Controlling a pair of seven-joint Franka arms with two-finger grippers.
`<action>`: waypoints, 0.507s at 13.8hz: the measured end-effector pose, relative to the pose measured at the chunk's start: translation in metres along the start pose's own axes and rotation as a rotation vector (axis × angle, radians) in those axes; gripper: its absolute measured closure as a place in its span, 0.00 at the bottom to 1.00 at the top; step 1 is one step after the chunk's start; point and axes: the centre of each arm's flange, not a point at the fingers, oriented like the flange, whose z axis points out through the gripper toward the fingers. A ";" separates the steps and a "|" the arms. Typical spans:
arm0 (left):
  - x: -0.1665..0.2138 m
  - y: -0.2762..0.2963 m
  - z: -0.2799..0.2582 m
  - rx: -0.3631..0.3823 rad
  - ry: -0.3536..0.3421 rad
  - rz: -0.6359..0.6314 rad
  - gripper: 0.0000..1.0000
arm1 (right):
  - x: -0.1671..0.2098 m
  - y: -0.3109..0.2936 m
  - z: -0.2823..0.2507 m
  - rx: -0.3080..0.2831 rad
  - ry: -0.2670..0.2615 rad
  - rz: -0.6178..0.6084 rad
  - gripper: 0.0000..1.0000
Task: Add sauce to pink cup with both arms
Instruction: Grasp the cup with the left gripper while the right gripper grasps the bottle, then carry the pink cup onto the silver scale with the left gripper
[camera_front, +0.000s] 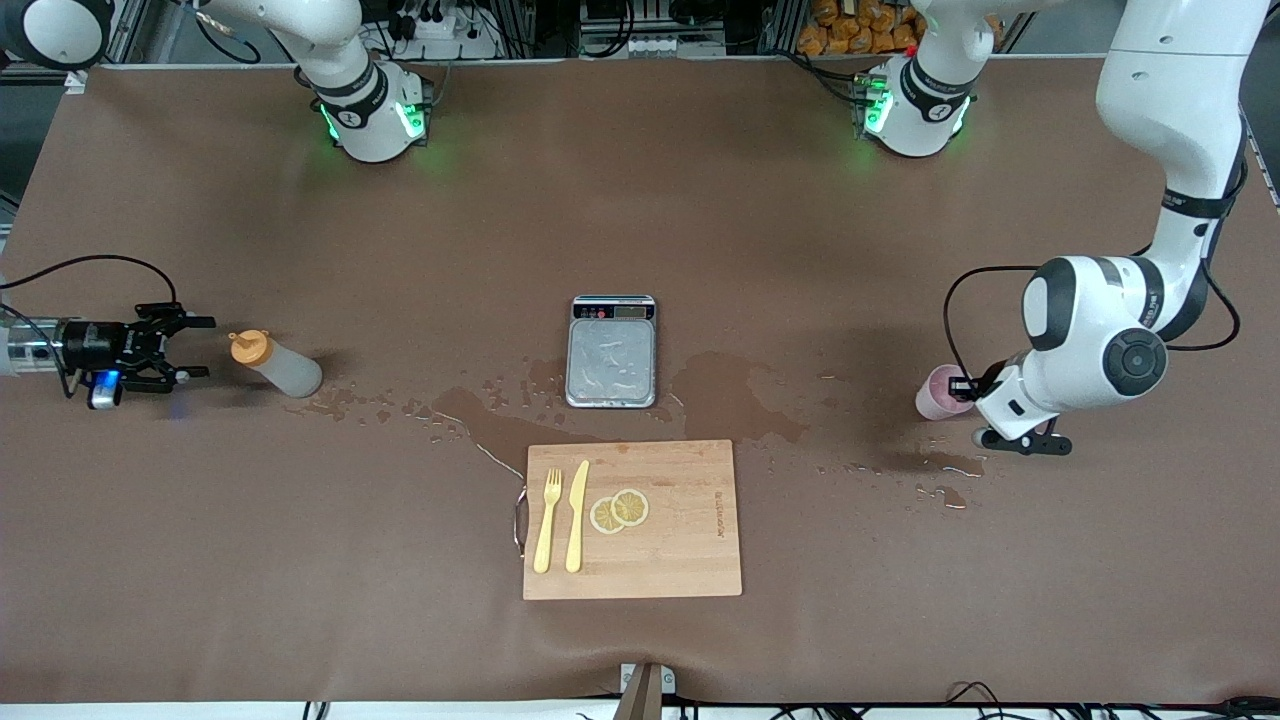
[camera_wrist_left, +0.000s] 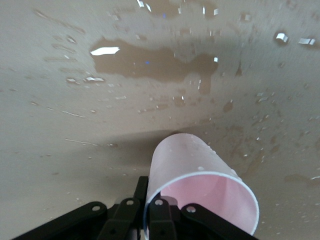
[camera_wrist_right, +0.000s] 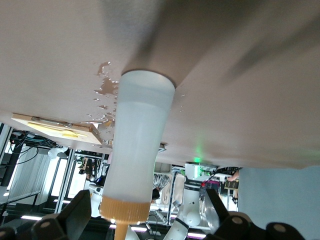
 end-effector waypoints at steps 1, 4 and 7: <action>0.001 0.000 -0.011 0.002 0.018 -0.020 0.96 | 0.009 0.002 0.006 0.008 -0.020 0.011 0.00; -0.003 0.017 -0.049 -0.001 0.060 -0.086 0.96 | 0.033 0.006 0.027 0.049 -0.086 0.039 0.00; -0.010 0.059 -0.080 -0.016 0.088 -0.165 0.96 | 0.047 0.005 0.045 0.061 -0.130 0.056 0.00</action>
